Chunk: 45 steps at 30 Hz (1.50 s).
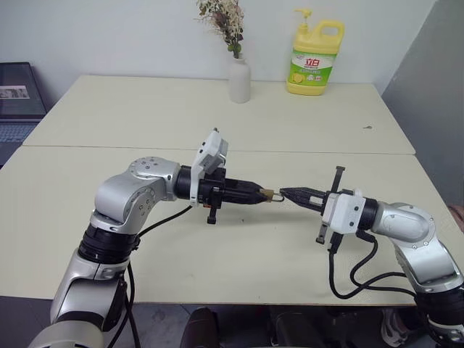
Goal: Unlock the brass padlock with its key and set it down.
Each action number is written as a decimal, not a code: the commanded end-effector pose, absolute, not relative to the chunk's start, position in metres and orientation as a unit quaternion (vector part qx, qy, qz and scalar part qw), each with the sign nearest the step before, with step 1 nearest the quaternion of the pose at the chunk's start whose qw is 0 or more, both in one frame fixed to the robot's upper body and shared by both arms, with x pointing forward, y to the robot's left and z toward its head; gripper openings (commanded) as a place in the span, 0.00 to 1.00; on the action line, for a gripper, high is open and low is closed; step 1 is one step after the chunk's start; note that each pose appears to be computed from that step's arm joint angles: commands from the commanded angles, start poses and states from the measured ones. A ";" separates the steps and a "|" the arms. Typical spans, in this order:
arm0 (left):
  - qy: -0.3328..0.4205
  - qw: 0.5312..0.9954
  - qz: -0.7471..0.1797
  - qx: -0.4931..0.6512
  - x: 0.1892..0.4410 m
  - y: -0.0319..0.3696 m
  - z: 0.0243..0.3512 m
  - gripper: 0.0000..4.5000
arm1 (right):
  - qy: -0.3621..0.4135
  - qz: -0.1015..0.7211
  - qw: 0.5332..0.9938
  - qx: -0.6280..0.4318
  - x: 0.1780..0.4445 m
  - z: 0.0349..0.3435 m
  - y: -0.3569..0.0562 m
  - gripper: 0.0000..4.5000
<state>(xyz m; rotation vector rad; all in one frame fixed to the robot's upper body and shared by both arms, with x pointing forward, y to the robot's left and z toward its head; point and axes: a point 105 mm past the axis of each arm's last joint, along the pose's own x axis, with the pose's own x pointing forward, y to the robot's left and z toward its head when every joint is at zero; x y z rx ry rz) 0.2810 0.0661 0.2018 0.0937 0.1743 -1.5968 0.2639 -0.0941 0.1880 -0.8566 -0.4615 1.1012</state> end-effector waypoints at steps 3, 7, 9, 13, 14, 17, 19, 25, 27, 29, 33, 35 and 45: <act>0.060 0.681 -0.729 0.047 0.272 0.066 0.213 0.03 | -0.224 0.521 0.724 -0.392 0.258 0.191 -0.090 0.00; 0.065 0.676 -0.733 0.044 0.269 0.066 0.212 0.03 | -0.223 0.530 0.719 -0.389 0.255 0.187 -0.087 0.00; 0.065 0.678 -0.731 0.043 0.269 0.067 0.213 0.03 | -0.223 0.534 0.717 -0.389 0.254 0.187 -0.086 0.00; 0.066 0.680 -0.729 0.042 0.270 0.067 0.213 0.03 | -0.222 0.537 0.716 -0.387 0.252 0.186 -0.086 0.00; 0.066 0.680 -0.729 0.043 0.270 0.067 0.213 0.03 | -0.221 0.538 0.716 -0.387 0.252 0.186 -0.086 0.00; 0.066 0.681 -0.728 0.042 0.271 0.066 0.213 0.03 | -0.219 0.540 0.716 -0.385 0.251 0.185 -0.086 0.00; 0.066 0.681 -0.728 0.042 0.271 0.066 0.213 0.03 | -0.218 0.541 0.716 -0.383 0.250 0.185 -0.086 0.00; 0.065 0.682 -0.727 0.041 0.271 0.065 0.214 0.03 | -0.214 0.544 0.716 -0.381 0.249 0.184 -0.086 0.00; 0.065 0.683 -0.727 0.041 0.271 0.065 0.214 0.03 | -0.213 0.545 0.716 -0.380 0.248 0.183 -0.086 0.00; 0.065 0.683 -0.726 0.041 0.271 0.065 0.214 0.03 | -0.212 0.545 0.717 -0.381 0.248 0.183 -0.086 0.00; 0.070 0.693 -0.717 0.032 0.273 0.066 0.211 0.03 | -0.157 0.526 0.738 -0.393 0.256 0.173 -0.104 0.00; 0.077 0.701 -0.708 0.026 0.274 0.068 0.206 0.03 | -0.121 0.515 0.753 -0.390 0.258 0.168 -0.118 0.00; 0.144 0.754 -0.640 0.001 0.291 0.068 0.155 0.03 | -0.052 0.536 0.786 -0.304 0.240 0.177 -0.118 0.69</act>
